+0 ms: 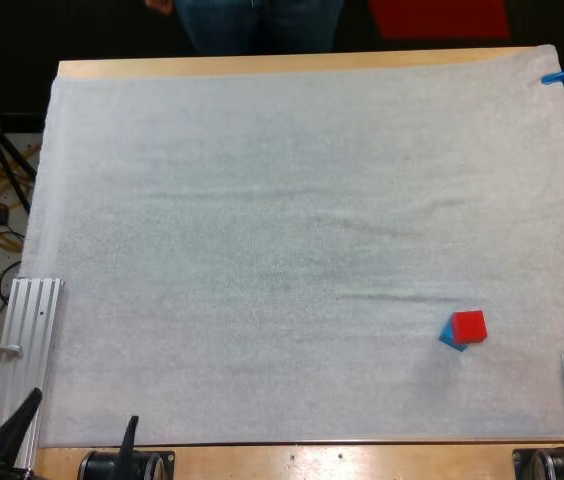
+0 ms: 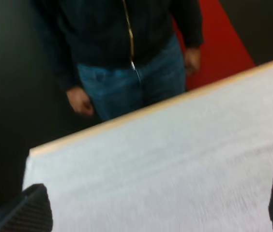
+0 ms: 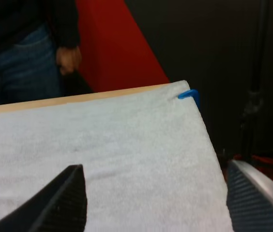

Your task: Stack red cube on blue cube

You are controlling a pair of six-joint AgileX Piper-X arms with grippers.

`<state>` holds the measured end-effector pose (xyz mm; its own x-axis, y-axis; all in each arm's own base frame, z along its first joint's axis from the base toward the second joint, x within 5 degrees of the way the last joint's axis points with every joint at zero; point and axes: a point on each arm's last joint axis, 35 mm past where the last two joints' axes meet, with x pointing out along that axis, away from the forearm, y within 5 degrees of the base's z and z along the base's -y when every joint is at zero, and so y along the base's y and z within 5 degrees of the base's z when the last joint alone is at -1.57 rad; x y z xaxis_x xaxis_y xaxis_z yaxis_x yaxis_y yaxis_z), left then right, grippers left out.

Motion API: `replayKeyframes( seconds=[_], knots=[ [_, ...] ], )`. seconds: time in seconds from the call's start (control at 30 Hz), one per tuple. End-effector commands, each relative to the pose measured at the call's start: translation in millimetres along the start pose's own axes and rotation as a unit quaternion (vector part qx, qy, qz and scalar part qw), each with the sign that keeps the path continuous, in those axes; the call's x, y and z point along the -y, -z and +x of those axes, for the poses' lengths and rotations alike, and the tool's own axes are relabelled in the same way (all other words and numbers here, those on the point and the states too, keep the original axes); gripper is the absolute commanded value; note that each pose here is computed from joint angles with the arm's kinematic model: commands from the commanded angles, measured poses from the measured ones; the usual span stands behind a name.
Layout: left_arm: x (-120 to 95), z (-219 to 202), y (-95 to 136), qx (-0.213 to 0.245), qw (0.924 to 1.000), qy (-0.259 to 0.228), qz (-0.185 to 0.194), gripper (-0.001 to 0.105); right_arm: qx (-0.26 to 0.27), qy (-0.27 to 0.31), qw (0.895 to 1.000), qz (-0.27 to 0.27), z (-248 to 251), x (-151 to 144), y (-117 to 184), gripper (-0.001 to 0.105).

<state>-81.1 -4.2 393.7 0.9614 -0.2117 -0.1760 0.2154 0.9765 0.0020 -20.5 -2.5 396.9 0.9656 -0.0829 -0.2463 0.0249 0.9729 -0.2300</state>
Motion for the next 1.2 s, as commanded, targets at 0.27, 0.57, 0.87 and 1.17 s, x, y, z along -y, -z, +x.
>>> replayKeyframes(
  seconds=[0.27, 0.57, 0.87, 1.17],
  knots=[
    [1, -2, 8, -0.061, 0.9981, -0.001, -0.011, 0.087, -0.020, -0.002, 1.000, -0.005, -16, -6, 32, 0.061],
    [1, -2, 8, -0.058, 0.9982, 0.003, -0.011, 0.087, -0.029, -0.027, 0.999, -0.027, -17, -8, 35, 0.061],
    [-5, 24, 0, 0.004, 0.9999, -0.010, -0.001, 0.087, 0.068, -0.029, 0.997, -0.023, -13, -6, 15, 0.061],
    [-13, 69, 17, 0.006, 0.9996, -0.010, -0.026, 0.087, 0.057, -0.045, 0.996, -0.048, 10, -11, 25, 0.061]
  ],
)
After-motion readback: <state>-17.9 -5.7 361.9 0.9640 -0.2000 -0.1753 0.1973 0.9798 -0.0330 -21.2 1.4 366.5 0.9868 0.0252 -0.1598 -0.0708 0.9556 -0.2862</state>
